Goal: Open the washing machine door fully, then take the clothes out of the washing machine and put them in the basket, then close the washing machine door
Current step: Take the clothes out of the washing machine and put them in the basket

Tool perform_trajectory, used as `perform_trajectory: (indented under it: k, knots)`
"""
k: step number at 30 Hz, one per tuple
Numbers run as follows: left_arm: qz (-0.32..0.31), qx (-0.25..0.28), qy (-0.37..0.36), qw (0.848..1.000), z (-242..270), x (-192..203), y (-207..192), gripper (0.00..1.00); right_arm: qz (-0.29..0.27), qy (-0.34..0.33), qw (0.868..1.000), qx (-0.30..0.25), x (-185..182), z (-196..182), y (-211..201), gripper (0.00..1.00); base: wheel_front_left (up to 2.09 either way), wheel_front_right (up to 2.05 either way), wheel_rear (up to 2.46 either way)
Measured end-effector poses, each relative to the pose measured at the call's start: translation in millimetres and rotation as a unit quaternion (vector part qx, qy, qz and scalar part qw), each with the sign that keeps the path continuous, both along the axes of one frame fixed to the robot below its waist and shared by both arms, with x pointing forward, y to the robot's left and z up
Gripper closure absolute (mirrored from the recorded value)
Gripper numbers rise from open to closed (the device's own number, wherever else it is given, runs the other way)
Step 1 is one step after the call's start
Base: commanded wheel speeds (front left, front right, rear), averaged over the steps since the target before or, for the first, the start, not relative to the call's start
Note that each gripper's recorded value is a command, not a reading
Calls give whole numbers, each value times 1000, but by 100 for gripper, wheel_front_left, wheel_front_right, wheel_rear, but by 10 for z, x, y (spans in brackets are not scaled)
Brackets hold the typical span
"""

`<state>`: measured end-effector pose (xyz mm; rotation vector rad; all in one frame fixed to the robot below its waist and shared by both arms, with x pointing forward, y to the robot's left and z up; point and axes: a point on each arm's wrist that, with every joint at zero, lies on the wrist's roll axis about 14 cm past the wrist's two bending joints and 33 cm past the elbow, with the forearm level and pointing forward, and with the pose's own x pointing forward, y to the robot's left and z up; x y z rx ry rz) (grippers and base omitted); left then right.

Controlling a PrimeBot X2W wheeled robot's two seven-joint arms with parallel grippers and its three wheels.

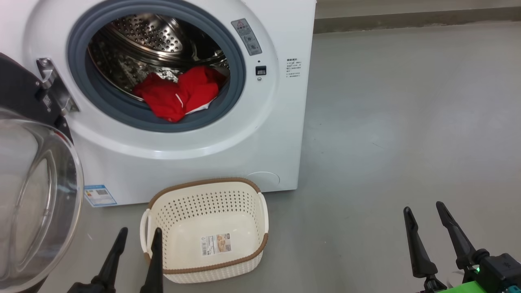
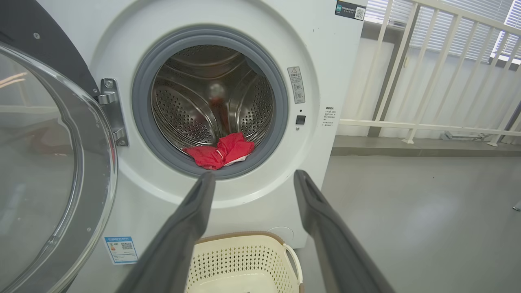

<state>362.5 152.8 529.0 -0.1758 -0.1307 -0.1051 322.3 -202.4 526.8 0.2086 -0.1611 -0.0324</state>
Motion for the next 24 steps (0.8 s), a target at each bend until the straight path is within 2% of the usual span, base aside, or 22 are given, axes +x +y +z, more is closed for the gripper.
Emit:
perform_trajectory:
  k: [15,24]
  knots:
    - [6,-7,-2,1000,34,28,24,0,6,6,1000,1,21,-34,40,0,164,-164,0]
    - [4,-11,-3,1000,39,31,5,0,10,5,1000,1,44,-30,64,0,66,-66,0]
